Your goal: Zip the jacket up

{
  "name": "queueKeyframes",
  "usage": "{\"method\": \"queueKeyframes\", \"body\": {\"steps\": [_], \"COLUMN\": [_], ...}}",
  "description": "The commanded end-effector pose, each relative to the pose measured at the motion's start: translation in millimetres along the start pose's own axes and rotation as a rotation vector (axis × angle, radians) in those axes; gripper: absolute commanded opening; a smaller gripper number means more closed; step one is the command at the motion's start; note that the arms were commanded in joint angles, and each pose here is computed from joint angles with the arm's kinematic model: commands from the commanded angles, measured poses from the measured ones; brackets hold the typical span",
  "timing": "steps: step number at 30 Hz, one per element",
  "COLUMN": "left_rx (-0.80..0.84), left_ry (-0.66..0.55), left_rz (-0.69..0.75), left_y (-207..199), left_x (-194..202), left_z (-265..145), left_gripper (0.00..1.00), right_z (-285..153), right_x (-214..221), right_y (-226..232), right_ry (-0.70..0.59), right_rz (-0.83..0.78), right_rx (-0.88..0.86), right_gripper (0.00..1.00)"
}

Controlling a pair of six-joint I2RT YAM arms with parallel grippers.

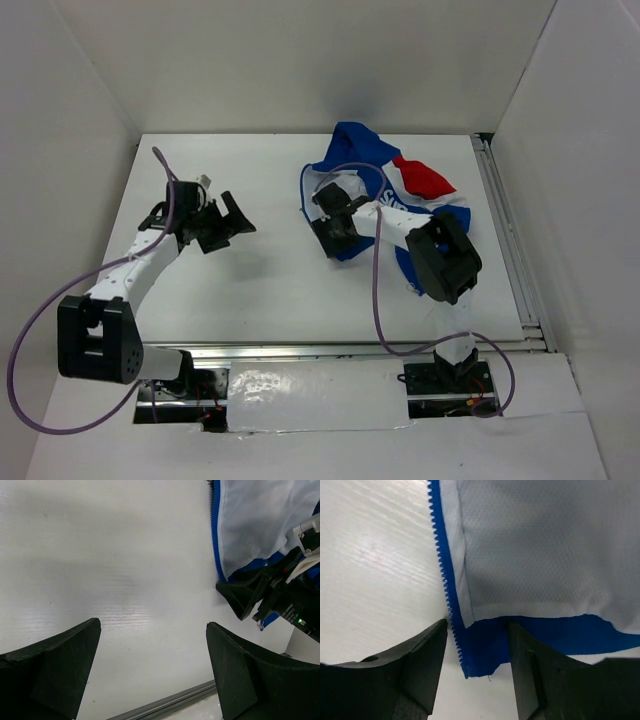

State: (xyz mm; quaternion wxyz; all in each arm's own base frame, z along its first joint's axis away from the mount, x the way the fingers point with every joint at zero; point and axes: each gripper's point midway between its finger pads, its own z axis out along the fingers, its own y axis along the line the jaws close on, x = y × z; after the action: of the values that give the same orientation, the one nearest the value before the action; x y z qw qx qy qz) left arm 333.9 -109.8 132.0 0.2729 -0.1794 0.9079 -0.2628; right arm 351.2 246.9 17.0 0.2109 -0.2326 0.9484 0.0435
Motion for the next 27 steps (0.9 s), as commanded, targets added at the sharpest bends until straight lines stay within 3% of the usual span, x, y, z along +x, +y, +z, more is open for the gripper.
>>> {"method": "queueKeyframes", "body": {"steps": [1, 2, 3, 4, 9, 10, 12, 15, 17, 19, 20, 22, 23, 24, 25, 26, 27], "left_rx": [0.068, 0.074, 0.081, 0.086, 0.112, 0.110, 0.114, 0.138, 0.151, 0.159, 0.161, 0.175, 0.181, 0.182, 0.194, 0.202, 0.206], "left_ry": [-0.043, -0.059, -0.060, -0.069, -0.098, -0.100, -0.106, -0.107, -0.113, -0.124, -0.123, -0.130, -0.128, -0.126, -0.125, -0.111, -0.096], "left_rz": [0.035, 0.039, 0.043, 0.043, 0.052, 0.050, 0.046, 0.050, 0.054, 0.061, 0.055, 0.070, 0.075, 0.076, 0.082, 0.092, 0.099], "left_y": [-9, -10, -10, -10, -17, -17, -19, -25, -28, -30, -30, -33, -34, -35, -36, -38, -39], "left_x": [-8, -10, -8, -10, -13, -13, -12, -8, -6, -4, -3, -3, -2, -2, -1, 2, 5], "left_z": [-12, -17, -18, -21, -35, -37, -44, -55, -61, -65, -66, -68, -68, -67, -65, -62, -58], "left_gripper": [0.99, 0.99, 0.99, 0.99, 0.99, 0.99, 0.99, 0.99, 0.99, 0.99, 0.99, 0.99, 0.99, 0.99, 0.99, 0.99, 0.99], "right_z": [2, 0, -4, -7, -82, -128, -215, -331, -399, -420, -398, -398, -352, -348, -325, -279, -260], "right_x": [17, 16, 12, 6, -49, -89, -126, -144, -131, -113, -104, -72, -57, -45, -38, -16, -11], "right_y": [-9, -9, -6, -6, 58, 77, 106, 112, 100, 91, 81, 79, 61, 54, 41, 28, 4], "right_ry": [0.068, 0.064, 0.049, 0.020, -0.146, -0.266, -0.468, -0.707, -0.797, -0.797, -0.740, -0.641, -0.571, -0.553, -0.538, -0.446, -0.465], "right_rz": [0.038, 0.046, 0.053, 0.063, -0.025, -0.057, -0.120, -0.079, -0.026, 0.077, 0.155, 0.259, 0.389, 0.470, 0.557, 0.689, 0.755], "right_rx": [0.000, -0.008, -0.043, -0.054, -0.335, -0.412, -0.525, -0.750, -0.896, -0.962, -0.956, -1.074, -1.054, -1.069, -1.026, -0.954, -0.871], "right_gripper": [0.57, 0.29, 0.09, 0.00, 0.00, 0.00, 0.00, 0.00, 0.00, 0.00, 0.00, 0.00, 0.00, 0.00, 0.00, 0.00, 0.00]}}
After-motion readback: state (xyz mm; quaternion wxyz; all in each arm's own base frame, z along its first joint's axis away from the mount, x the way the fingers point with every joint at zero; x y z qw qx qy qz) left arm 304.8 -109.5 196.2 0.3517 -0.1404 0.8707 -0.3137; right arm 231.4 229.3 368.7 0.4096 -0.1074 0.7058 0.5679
